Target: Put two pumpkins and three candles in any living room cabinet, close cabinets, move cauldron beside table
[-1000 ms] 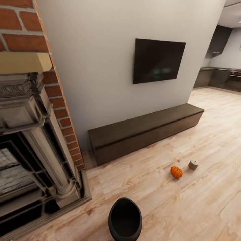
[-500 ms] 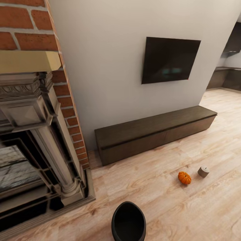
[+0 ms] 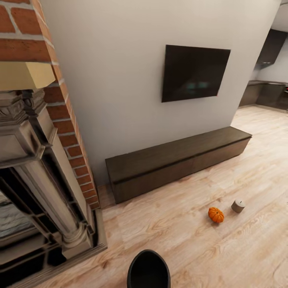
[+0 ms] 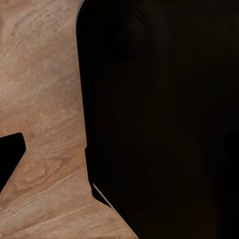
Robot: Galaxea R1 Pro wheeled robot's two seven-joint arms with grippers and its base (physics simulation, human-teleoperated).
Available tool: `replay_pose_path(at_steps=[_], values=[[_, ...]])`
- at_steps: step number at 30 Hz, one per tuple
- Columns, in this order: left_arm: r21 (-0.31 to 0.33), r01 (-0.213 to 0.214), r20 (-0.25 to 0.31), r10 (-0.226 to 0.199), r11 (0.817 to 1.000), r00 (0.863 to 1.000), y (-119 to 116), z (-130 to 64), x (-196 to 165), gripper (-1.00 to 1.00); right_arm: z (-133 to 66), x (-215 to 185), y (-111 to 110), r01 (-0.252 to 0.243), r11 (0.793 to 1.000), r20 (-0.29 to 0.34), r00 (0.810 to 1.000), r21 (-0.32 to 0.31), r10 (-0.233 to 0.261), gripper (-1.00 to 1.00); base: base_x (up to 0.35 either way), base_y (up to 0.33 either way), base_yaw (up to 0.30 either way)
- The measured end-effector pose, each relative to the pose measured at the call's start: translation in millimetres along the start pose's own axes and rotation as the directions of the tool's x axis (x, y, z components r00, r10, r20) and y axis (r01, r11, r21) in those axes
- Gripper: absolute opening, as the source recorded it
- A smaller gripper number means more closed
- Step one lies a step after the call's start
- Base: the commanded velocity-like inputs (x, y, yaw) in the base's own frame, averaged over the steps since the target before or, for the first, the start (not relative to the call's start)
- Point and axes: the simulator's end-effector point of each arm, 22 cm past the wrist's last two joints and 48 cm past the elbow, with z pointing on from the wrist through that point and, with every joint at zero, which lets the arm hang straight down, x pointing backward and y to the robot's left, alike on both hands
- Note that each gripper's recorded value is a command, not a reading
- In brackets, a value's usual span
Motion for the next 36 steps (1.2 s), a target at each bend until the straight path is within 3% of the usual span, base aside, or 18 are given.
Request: replay_pose_path(at_steps=[16, 36], values=[[0.002, -0.010, 0.003, 0.010, 1.000, 1.000, -0.6, 0.1, -1.0, 1.00, 0.2, -2.8, 1.7, 0.001, 1.000, 0.008, 1.000, -0.011, 0.000, 1.00, 0.093, -0.011, -0.032], [0.002, -0.010, 0.003, 0.010, 1.000, 1.000, -0.6, 0.1, -1.2, 1.00, 0.3, -2.0, -1.1, -0.006, 1.000, 0.004, 1.000, 0.001, 0.006, 1.00, 0.005, 0.000, 0.000]])
